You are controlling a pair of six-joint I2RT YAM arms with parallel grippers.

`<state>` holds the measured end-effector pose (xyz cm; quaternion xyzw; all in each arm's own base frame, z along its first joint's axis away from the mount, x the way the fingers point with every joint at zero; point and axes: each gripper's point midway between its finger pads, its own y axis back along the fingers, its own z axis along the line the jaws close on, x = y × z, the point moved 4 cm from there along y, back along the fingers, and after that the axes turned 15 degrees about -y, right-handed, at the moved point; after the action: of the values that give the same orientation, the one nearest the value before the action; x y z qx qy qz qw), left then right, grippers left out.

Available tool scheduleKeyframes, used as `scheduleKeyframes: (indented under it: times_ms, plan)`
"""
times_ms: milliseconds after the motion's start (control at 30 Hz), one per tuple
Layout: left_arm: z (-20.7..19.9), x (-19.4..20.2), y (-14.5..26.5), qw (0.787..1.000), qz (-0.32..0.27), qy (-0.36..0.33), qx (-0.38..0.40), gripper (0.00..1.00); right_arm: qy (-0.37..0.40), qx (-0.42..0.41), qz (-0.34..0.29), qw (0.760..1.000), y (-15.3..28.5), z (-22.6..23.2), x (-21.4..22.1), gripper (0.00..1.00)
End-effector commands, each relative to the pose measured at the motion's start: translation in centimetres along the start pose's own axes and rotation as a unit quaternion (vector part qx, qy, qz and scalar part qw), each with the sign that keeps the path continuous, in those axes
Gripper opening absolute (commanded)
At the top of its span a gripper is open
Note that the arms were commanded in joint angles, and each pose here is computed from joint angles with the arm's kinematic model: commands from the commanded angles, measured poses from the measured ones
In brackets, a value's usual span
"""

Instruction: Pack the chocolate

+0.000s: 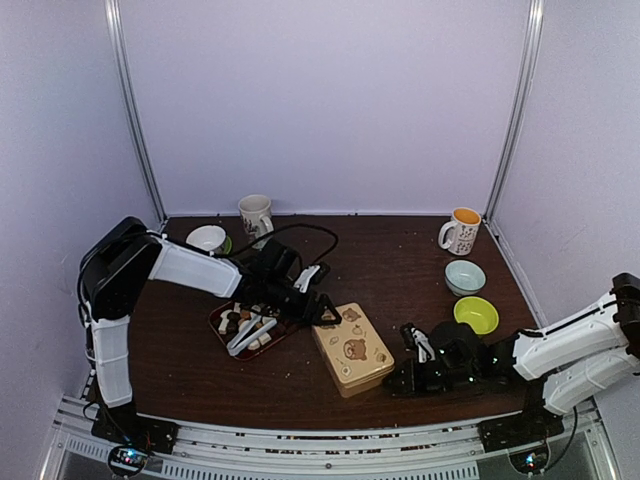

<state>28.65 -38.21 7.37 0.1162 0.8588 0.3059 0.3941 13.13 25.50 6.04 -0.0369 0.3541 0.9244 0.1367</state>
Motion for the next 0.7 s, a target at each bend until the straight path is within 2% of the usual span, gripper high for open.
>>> scheduleKeyframes:
  times_ms: [0,300,667]
  plan:
    - [1.2,0.5,0.4,0.998,-0.019,0.035,-0.048,0.7,-0.003,-0.018,-0.027,0.999,-0.4,-0.2,-2.2,0.0]
    - [1.7,0.8,0.9,0.996,-0.021,0.057,-0.072,0.71,-0.001,0.004,-0.027,1.0,-1.3,-1.3,-6.1,0.0]
    - [1.9,-0.1,2.3,0.992,-0.027,0.057,-0.105,0.73,0.006,0.035,-0.041,0.999,0.6,-2.6,-7.4,0.0]
